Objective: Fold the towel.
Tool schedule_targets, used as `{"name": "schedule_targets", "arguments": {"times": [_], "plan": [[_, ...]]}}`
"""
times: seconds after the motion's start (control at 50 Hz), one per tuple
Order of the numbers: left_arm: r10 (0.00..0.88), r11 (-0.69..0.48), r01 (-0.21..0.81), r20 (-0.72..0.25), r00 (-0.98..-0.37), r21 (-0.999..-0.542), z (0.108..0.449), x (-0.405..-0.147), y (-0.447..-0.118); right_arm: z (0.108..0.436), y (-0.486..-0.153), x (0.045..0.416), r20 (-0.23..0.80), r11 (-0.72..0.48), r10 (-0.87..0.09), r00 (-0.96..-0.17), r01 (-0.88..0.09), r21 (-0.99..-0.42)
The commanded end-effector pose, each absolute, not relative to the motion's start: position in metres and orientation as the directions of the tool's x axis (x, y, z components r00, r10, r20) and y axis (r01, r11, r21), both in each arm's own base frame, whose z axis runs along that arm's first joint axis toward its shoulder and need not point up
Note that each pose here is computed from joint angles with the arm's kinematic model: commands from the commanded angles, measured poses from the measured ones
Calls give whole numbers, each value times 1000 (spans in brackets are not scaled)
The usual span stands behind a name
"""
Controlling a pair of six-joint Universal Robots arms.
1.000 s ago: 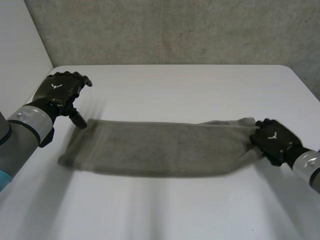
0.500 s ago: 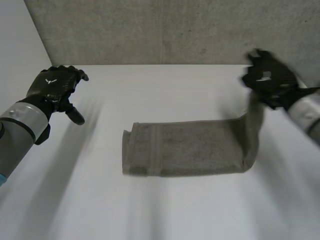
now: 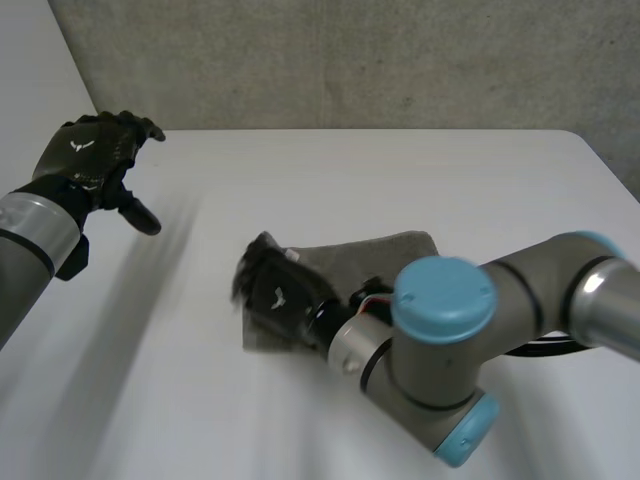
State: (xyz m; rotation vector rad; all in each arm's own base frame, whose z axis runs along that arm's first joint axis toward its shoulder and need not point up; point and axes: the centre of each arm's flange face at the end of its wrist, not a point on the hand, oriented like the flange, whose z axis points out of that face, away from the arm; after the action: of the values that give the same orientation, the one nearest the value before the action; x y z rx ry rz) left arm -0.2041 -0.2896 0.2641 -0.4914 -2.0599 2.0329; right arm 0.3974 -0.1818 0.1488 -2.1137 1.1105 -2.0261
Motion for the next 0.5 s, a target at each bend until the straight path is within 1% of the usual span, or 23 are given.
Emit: {"name": "schedule_targets", "arguments": {"times": [0.02, 0.04, 0.06, 0.08, 0.1, 0.12, 0.16, 0.18, 0.2, 0.22, 0.24, 0.26, 0.28, 0.32, 0.44, 0.48, 0.5], "plan": [[421, -55, 23, -44, -906, -998, 278, -223, -290, 190, -214, 356, 717, -533, -594, -365, -489, -691], [440, -60, -6, -21, -898, -998, 279, -230, -290, 196, -217, 346, 650, -467, -629, -426, -461, -755], [441, -60, -6, -21, -898, -998, 279, -230, -290, 196, -217, 346, 649, -466, -630, -427, -461, -755], [461, -60, -31, 0, -888, -998, 280, -237, -289, 200, -220, 337, 581, -400, -659, -479, -431, -809], [482, -60, -53, 17, -876, -997, 282, -245, -288, 204, -224, 328, 522, -344, -670, -527, -403, -848], [483, -60, -53, 18, -876, -997, 282, -245, -288, 204, -224, 328, 522, -344, -670, -528, -402, -849], [516, -44, -82, 48, -855, -996, 280, -260, -287, 208, -225, 316, 438, -267, -692, -574, -360, -894], [516, -43, -82, 48, -855, -996, 280, -260, -287, 208, -225, 316, 437, -266, -692, -574, -360, -894], [532, -33, -94, 62, -844, -995, 279, -267, -287, 206, -223, 311, 411, -236, -708, -574, -356, -904], [532, -33, -94, 62, -844, -995, 279, -267, -287, 204, -221, 308, 398, -216, -725, -563, -362, -907], [545, -26, -104, 73, -835, -994, 278, -273, -286, 204, -221, 308, 397, -216, -725, -563, -362, -907], [558, -16, -111, 83, -826, -994, 276, -278, -284, 202, -218, 308, 389, -207, -744, -543, -366, -907], [558, -16, -111, 83, -826, -994, 276, -278, -284, 202, -218, 308, 389, -207, -744, -543, -366, -907], [577, -4, -112, 89, -812, -994, 272, -287, -281, 198, -213, 308, 372, -189, -770, -518, -371, -909], [591, 6, -110, 92, -802, -994, 269, -293, -277, 195, -208, 312, 371, -200, -785, -496, -365, -909], [583, 11, -108, 94, -807, -994, 268, -292, -277, 192, -206, 320, 387, -229, -797, -463, -362, -904], [583, 11, -108, 94, -807, -994, 268, -292, -277, 192, -206, 320, 388, -229, -797, -463, -362, -904]]}}
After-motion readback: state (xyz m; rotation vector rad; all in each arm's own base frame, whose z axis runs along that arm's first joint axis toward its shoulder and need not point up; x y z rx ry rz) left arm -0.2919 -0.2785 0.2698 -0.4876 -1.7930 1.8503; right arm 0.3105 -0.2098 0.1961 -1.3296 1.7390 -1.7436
